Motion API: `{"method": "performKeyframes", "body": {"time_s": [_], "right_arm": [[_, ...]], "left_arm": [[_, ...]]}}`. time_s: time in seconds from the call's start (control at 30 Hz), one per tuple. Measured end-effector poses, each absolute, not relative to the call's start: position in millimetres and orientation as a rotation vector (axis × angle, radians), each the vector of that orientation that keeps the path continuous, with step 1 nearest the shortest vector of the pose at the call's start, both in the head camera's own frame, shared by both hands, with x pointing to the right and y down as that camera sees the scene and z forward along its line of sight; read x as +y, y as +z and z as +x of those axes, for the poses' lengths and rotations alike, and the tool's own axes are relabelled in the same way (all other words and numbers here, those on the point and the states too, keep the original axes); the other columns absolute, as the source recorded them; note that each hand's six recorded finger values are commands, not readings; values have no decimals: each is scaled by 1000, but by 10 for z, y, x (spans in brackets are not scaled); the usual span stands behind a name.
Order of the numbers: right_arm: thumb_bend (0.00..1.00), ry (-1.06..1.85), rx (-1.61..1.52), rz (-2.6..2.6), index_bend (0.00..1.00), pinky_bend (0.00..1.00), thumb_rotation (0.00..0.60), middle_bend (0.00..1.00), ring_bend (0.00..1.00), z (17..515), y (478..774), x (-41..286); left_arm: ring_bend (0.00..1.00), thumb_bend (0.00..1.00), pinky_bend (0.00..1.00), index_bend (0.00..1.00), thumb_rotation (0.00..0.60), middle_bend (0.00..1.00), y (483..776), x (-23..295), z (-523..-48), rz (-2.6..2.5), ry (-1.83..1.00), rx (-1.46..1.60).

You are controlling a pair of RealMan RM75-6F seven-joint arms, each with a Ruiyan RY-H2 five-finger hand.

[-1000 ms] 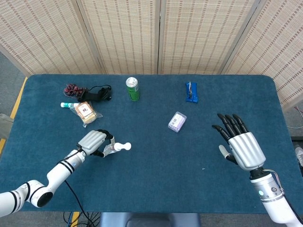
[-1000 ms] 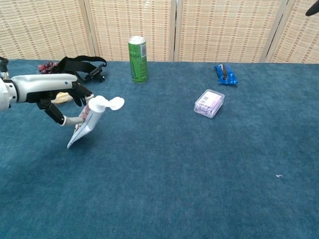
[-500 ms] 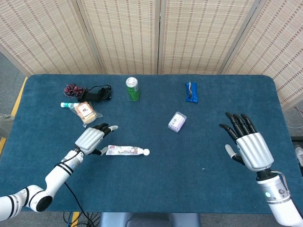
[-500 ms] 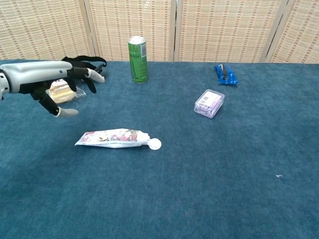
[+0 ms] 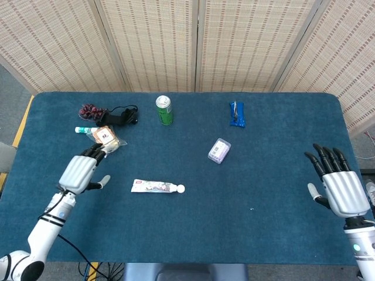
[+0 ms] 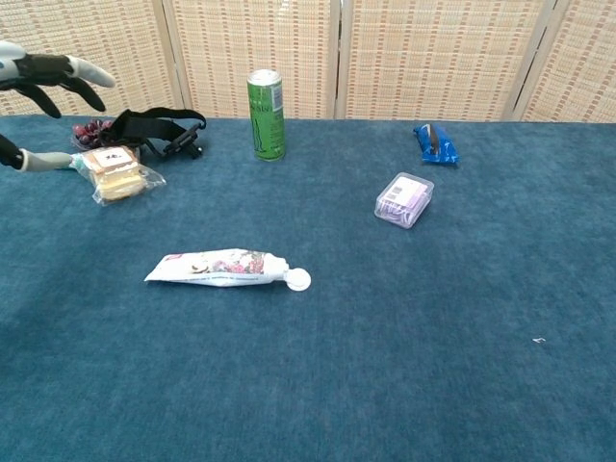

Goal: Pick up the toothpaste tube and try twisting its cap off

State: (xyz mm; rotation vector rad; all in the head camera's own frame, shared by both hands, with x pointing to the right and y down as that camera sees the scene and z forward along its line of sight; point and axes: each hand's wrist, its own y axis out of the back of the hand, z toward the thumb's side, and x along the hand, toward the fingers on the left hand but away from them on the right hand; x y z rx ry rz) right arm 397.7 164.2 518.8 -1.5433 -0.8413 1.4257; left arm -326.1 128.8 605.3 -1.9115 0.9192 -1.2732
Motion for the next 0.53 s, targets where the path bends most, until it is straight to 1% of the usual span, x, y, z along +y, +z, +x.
{"method": "performKeyframes", "body": {"time_s": [0.07,0.3,0.53], "right_arm": [[313,1451,-848,-1531,105,0,600,20,0,4061,5187,1695],[315,1507,-877,-1528,101,0,600,20,0,4268,5220,1905],[315,1487,-888,-1550,101,0,600,23,0,4281,5232,2047]], "left_arm": [[93,290,194,115,600,197,5998,1363,-3413,-1860,-1290,957],[93,290,187,140,600,197,5852,1902,-4018,-1695,-1427,1050],[93,290,176,154,600,197,5669,2299,-4363,-1598,-1505,1138]]}}
